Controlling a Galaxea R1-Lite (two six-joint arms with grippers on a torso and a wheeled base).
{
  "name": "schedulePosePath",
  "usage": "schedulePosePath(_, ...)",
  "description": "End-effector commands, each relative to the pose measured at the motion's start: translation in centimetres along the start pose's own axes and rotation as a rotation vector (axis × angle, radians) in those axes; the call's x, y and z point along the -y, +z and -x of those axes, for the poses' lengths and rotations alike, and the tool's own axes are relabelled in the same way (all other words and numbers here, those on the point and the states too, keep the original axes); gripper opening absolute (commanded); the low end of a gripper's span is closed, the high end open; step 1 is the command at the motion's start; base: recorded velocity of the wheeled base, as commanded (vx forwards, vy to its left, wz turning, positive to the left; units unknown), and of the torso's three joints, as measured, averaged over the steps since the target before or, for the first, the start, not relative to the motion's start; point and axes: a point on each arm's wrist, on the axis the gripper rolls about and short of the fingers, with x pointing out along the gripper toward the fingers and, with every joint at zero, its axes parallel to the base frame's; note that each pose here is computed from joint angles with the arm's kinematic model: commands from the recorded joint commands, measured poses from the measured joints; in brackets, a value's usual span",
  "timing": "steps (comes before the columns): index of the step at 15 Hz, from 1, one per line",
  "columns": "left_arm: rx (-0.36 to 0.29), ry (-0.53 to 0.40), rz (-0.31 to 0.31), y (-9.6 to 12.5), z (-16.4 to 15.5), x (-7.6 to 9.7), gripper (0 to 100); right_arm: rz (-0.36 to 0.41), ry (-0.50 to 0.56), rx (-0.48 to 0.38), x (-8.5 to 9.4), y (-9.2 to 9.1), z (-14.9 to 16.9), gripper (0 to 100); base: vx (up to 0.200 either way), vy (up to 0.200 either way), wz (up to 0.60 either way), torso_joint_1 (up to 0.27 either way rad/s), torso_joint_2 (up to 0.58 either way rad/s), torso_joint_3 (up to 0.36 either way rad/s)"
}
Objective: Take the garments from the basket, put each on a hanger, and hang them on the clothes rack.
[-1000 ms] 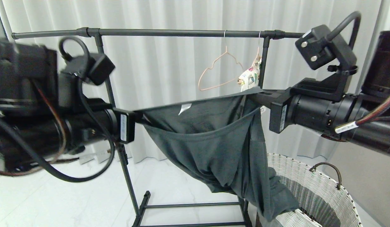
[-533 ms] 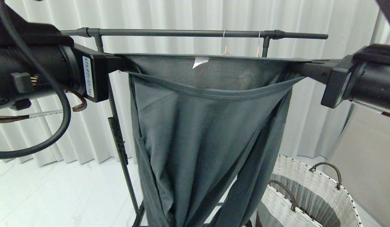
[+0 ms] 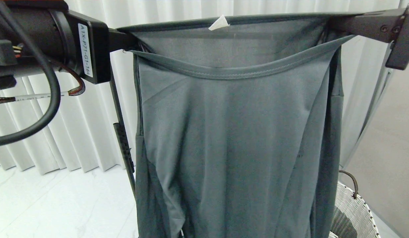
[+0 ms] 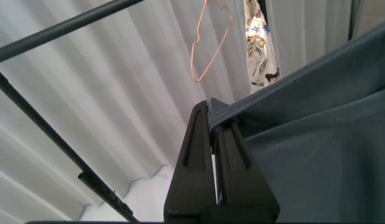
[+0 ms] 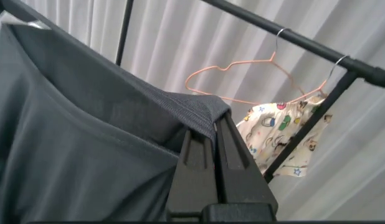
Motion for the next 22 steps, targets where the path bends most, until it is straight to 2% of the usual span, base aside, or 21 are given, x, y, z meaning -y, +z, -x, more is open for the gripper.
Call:
schedulePosePath(1,0.001,-0.001,-0.007,0.0,-0.1,0.0,0,0.000,-0.003,0.005,0.1,0.4,0.6,0,0.000,0.000,0.00,0.000,0.00,0.000)
schedulePosePath(5,0.011,-0.019,-0.016,0.2,0.0,0.2,0,0.002,0.002,-0.020,0.2,0.5,2.2,0,0.000,0.000,0.00,0.000,0.00,0.000)
schedulePosePath(8,0.052,-0.078,-0.012,0.8,0.2,0.8,0,0.000,0.005,-0.097,0.5,1.0,5.4,0,0.000,0.000,0.00,0.000,0.00,0.000)
schedulePosePath(10,0.097,-0.079,0.002,1.2,-0.9,1.4,0,-0.027,0.129,-0.170,0.4,1.7,8.9,0,0.000,0.000,0.00,0.000,0.00,0.000)
schedulePosePath(12,0.132,-0.074,0.012,1.5,-2.5,2.1,0,-0.053,0.278,-0.221,0.0,1.7,10.8,0,0.000,0.000,0.00,0.000,0.00,0.000)
schedulePosePath(14,0.154,-0.057,0.022,1.6,-4.0,2.8,0,-0.071,0.439,-0.219,-0.7,1.5,11.7,0,0.000,0.000,0.00,0.000,0.00,0.000)
schedulePosePath(16,0.157,-0.034,0.033,2.0,-4.8,3.0,0,-0.073,0.530,-0.210,-1.3,1.6,11.7,0,0.000,0.000,0.00,0.000,0.00,0.000)
schedulePosePath(20,0.166,-0.029,0.037,2.2,-4.6,2.8,0,-0.088,0.542,-0.223,-1.6,1.5,11.3,0,0.000,0.000,0.00,0.000,0.00,0.000)
schedulePosePath(22,0.139,-0.037,0.044,2.3,-3.4,2.5,0,-0.076,0.410,-0.261,-1.1,1.2,10.6,0,0.000,0.000,0.00,0.000,0.00,0.000)
